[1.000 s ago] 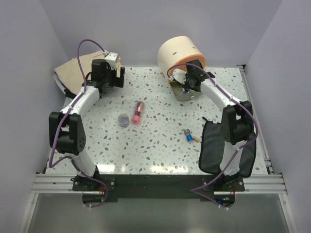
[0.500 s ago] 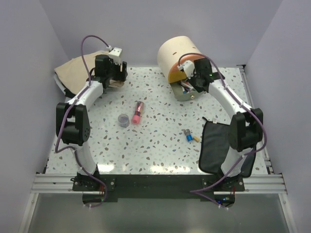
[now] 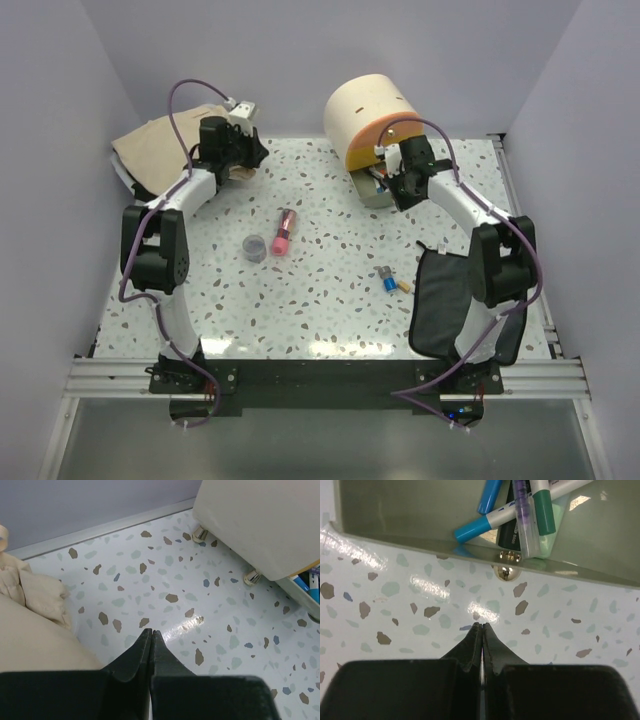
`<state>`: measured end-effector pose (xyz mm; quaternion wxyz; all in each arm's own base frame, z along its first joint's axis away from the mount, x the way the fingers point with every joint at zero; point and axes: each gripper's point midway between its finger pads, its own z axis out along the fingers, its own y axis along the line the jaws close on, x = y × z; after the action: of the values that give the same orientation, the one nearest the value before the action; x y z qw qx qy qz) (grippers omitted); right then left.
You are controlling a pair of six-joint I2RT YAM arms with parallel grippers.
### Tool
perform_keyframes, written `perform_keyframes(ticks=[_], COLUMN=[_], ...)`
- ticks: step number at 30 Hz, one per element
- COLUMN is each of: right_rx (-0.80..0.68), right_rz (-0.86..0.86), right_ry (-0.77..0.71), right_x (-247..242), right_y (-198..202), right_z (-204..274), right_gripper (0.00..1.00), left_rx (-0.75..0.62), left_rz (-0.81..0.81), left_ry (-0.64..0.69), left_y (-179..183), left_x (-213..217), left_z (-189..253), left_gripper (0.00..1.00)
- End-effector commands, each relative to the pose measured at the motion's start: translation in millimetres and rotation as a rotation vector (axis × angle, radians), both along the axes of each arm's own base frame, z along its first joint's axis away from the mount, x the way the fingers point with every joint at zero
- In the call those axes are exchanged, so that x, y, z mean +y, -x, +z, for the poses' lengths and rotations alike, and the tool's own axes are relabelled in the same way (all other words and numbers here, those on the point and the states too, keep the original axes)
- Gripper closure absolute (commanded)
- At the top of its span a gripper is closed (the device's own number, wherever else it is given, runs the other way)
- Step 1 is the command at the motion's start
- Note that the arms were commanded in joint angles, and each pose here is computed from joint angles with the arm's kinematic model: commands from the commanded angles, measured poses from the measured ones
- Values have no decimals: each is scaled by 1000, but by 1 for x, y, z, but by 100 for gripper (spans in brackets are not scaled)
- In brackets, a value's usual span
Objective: Sort the stationery into containers
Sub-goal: Close the drawer in the storage box.
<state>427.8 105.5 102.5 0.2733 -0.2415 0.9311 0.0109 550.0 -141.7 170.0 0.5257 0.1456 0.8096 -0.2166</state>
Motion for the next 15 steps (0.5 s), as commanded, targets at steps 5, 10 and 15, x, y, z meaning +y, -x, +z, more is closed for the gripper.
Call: perform_keyframes(ticks=[5,10,15], right_rx=[-137,-222,-313], right_rz=[-36,-37,-46], right_ry=[-82,-119,-180], right_x=[18,24,31], right_y=[-48,-62,-74], right_z=[13,30,44], right_gripper=[100,100,100], left_rx=[-33,-28,-26], left_rz=[28,19,3], left_ry=[-24,-30,-31], left_y=[6,7,7], left_x=[7,2,-6], left_z=[14,11,9], left_gripper=[100,100,100])
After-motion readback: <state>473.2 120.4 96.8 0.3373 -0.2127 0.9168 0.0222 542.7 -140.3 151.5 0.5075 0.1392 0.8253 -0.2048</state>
